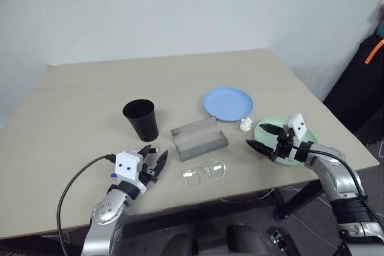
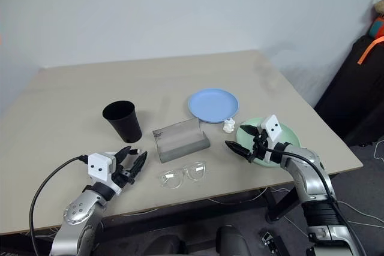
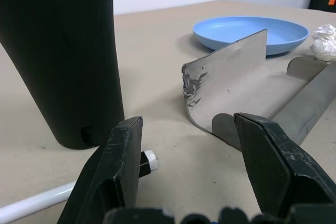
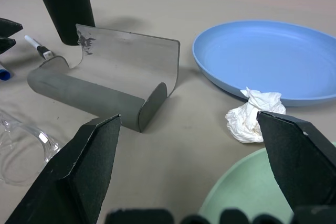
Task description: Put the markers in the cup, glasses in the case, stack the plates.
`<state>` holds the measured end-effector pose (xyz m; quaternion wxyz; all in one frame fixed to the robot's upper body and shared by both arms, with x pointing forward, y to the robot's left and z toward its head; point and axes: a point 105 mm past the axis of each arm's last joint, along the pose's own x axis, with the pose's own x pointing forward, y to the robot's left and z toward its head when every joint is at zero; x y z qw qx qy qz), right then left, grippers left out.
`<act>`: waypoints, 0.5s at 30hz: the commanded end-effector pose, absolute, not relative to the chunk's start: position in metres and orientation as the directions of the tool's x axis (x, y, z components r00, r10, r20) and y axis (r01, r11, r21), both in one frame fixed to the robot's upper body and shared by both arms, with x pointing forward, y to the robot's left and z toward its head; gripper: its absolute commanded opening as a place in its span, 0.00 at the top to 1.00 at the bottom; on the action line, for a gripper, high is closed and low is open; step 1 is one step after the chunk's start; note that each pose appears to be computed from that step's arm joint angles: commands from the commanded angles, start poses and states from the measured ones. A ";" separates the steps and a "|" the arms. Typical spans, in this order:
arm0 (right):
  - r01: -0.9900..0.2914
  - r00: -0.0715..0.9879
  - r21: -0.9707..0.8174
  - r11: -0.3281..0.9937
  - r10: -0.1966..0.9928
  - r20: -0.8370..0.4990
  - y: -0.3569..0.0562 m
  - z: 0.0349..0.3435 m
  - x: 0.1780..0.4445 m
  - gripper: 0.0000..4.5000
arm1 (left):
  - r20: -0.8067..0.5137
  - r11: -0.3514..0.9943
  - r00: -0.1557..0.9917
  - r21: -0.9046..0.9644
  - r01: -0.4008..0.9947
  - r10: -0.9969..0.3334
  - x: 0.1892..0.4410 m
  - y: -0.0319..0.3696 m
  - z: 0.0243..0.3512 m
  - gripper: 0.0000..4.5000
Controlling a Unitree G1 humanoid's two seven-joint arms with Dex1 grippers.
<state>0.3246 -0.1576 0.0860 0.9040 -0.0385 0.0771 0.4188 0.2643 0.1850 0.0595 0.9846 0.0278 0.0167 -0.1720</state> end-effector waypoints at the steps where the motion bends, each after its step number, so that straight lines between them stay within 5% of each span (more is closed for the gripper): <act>1: -0.750 0.659 -0.055 0.659 0.738 -0.144 -0.159 0.094 0.327 0.00 | 0.001 0.938 0.941 0.076 0.337 -0.338 0.271 0.185 0.070 0.36; 15: -0.662 0.749 -0.146 0.736 0.639 -0.175 -0.166 0.098 0.329 0.00 | 0.011 0.910 0.911 0.055 0.412 -0.413 0.278 0.172 0.071 0.36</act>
